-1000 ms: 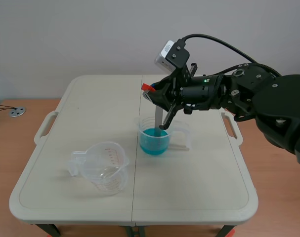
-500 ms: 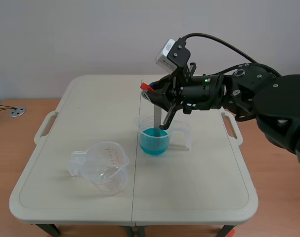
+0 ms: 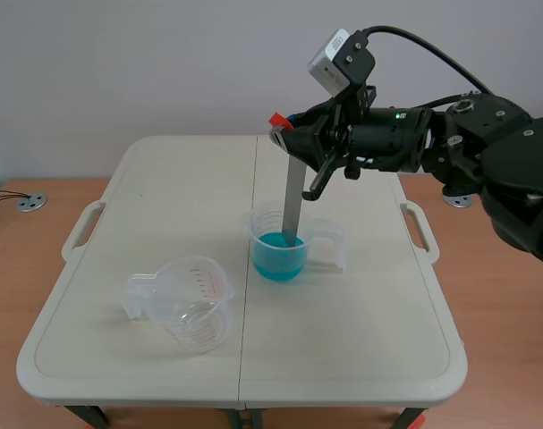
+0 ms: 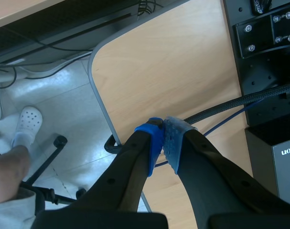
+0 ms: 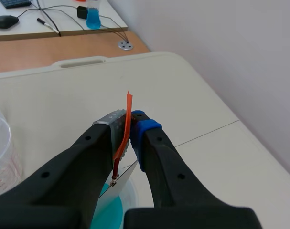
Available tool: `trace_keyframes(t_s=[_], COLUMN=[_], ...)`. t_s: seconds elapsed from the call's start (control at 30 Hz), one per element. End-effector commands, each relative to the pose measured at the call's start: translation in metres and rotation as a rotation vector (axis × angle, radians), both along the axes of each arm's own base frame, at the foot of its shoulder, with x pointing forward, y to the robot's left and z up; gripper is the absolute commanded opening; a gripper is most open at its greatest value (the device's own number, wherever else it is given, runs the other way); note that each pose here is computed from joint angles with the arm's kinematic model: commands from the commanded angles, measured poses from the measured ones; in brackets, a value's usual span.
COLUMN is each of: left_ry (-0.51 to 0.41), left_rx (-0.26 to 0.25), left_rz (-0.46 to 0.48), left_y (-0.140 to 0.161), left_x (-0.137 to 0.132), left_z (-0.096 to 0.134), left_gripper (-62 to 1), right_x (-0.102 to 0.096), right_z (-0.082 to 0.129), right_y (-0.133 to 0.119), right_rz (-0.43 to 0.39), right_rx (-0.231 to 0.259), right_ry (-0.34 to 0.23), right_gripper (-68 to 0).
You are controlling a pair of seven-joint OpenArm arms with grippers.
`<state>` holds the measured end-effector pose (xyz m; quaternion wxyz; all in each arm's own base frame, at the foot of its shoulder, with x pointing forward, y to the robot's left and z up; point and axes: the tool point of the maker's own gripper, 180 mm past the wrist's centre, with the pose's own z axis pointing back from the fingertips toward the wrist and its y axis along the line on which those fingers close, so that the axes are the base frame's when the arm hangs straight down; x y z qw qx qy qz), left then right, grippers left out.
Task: Hold the metal plate by the orange handle, dip it into the blue solution, take it out and point at it, then put the plate back in the beaker on the left.
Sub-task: 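Hold the plate still in the solution, then raise the plate and point at it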
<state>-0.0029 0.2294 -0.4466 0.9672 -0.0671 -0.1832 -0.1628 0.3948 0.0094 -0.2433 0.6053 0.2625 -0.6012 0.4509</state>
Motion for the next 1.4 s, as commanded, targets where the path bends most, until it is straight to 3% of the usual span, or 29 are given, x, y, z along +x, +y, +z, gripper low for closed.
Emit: trace_keyframes(t_s=[0.0, 0.33, 0.53, 0.77, 1.03, 1.27, 1.37], left_ry=[-0.01, -0.052, -0.169, -0.349, -0.552, -0.658, -0.698], left_rx=[-0.006, 0.025, 0.12, 0.21, 0.185, 0.05, 0.016], left_rz=[-0.008, 0.006, 0.06, 0.081, 0.097, -0.002, -0.044], left_y=[-0.001, 0.013, 0.056, 0.098, 0.102, 0.066, 0.046], left_x=[0.004, 0.019, 0.063, 0.134, 0.215, 0.262, 0.282], left_z=[0.002, 0.007, 0.025, 0.061, 0.103, 0.129, 0.135], left_gripper=[-57.9, -57.9, -57.9, -57.9, -57.9, -57.9, -57.9], right_x=[0.006, 0.002, 0.0, -0.005, -0.009, -0.008, -0.009], right_z=[0.031, 0.058, 0.075, 0.088, 0.099, 0.098, 0.098], right_y=[0.002, 0.002, 0.001, 0.001, -0.001, -0.003, -0.002], right_rz=[0.013, 0.038, 0.044, 0.06, 0.07, 0.068, 0.069], right_rx=[0.038, 0.04, 0.045, 0.039, 0.047, 0.042, 0.041], right_ry=[-0.072, -0.153, -0.201, -0.246, -0.27, -0.27, -0.27], right_gripper=[-66.2, -66.2, -66.2, -66.2, -66.2, -66.2, -66.2])
